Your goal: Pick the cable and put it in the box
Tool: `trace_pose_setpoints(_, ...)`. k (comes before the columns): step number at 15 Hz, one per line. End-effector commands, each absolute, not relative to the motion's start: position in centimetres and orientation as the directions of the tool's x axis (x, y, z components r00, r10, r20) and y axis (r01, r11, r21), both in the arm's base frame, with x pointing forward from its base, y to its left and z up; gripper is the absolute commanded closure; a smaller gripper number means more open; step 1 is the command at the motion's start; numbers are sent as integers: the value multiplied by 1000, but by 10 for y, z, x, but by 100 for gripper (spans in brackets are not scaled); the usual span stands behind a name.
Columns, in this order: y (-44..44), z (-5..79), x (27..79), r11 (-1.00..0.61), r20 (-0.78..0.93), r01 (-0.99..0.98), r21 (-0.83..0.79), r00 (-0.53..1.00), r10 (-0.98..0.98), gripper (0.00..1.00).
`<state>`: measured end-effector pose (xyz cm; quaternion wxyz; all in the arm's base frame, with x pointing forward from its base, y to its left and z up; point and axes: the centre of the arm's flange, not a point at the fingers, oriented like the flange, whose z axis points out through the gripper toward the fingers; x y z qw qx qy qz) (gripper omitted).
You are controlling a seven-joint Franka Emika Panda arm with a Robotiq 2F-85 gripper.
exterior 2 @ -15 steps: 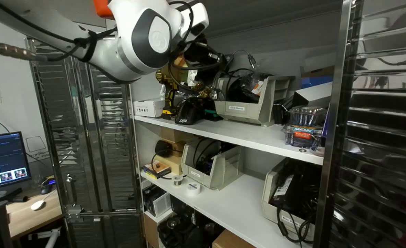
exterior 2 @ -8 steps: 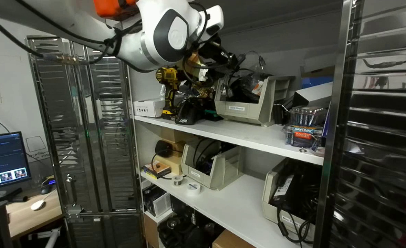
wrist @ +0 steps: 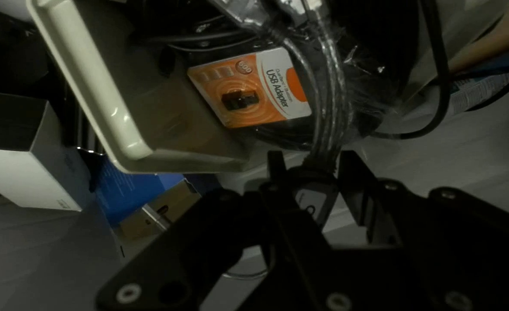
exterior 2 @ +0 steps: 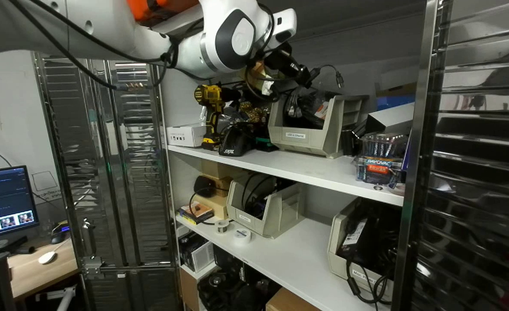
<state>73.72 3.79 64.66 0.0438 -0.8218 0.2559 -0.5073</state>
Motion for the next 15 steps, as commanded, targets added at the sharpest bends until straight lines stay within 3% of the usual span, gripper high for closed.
trace_pose_setpoints(1, 51, 686, 806, -860, 817, -387, -333, 337, -468, 80)
trace_pose_setpoints(9, 58, 680, 822, -850, 801, -427, -310, 364, -475, 79)
trace_pose_setpoints(10, 56, 679, 824, -852, 803, -429, -302, 367, -470, 72)
trace_pose_setpoints(11, 53, 680, 824, -850, 808, -431, -303, 357, -469, 40)
trace_pose_setpoints(13, 50, 682, 823, -850, 814, -435, -295, 351, -462, 32)
trace_pose_setpoints(15, 48, 685, 822, -853, 815, -428, -300, 349, -462, 16)
